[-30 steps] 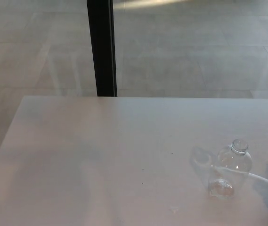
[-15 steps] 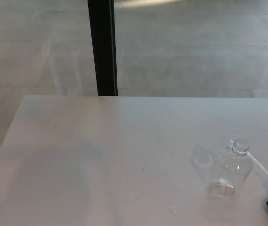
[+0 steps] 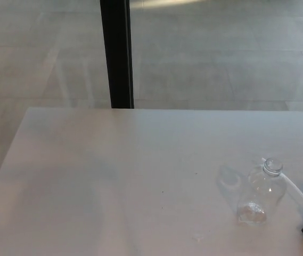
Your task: The robot uses its right hand to grab and lift the lid of the spray bottle kept in the middle of the desk and places the lid on the right side of the bottle
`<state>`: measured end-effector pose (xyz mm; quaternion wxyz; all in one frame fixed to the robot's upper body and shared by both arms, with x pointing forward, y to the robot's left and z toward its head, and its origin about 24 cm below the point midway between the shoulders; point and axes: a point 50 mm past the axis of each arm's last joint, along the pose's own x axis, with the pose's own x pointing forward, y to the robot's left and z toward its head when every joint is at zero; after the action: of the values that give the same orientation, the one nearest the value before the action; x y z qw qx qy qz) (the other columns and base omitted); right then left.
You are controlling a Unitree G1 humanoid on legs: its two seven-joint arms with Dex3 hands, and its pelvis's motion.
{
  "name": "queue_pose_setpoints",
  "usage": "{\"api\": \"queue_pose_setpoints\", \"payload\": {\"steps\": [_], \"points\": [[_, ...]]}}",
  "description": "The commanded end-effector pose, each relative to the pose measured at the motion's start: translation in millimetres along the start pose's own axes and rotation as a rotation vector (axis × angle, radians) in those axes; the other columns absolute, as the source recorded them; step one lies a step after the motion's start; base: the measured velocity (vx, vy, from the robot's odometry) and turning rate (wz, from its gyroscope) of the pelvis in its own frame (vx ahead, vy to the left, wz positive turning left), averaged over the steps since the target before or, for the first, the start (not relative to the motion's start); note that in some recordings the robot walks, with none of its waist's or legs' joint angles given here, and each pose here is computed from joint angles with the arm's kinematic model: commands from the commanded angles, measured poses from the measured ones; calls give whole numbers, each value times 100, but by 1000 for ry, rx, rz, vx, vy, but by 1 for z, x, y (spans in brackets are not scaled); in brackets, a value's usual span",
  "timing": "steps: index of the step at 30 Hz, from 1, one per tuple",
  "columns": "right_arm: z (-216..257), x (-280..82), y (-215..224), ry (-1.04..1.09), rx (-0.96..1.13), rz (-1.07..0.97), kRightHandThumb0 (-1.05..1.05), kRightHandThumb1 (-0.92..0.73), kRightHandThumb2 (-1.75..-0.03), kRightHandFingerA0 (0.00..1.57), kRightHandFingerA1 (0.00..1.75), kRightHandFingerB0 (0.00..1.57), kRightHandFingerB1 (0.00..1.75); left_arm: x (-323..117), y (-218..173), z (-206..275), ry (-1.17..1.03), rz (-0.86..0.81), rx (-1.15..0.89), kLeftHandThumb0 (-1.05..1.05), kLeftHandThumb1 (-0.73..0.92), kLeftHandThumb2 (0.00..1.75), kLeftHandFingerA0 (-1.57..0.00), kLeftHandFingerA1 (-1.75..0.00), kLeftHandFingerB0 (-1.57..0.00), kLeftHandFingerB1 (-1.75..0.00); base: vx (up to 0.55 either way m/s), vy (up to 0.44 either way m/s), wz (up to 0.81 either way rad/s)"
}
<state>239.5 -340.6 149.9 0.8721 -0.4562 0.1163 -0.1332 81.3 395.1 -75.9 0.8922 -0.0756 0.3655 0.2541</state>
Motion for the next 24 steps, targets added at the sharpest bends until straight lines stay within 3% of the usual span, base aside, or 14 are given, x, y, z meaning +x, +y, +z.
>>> {"api": "queue_pose_setpoints", "payload": {"steps": [1, 24], "points": [[-11, -13, -27, 3, 233, 40, -101, -65, -100, 0, 29, 8, 6, -1, 4, 3, -8, 11, 16, -105, 49, 75, -66, -115, -45, -104, 0, 0, 0], [-13, -15, -26, 2, 258, 56, -101, -65, -100, 0, 29, 8, 6, -1, 6, 8, -17, 13, 23, -105, 49, 75, -66, -115, -45, -104, 0, 0, 0]]}}
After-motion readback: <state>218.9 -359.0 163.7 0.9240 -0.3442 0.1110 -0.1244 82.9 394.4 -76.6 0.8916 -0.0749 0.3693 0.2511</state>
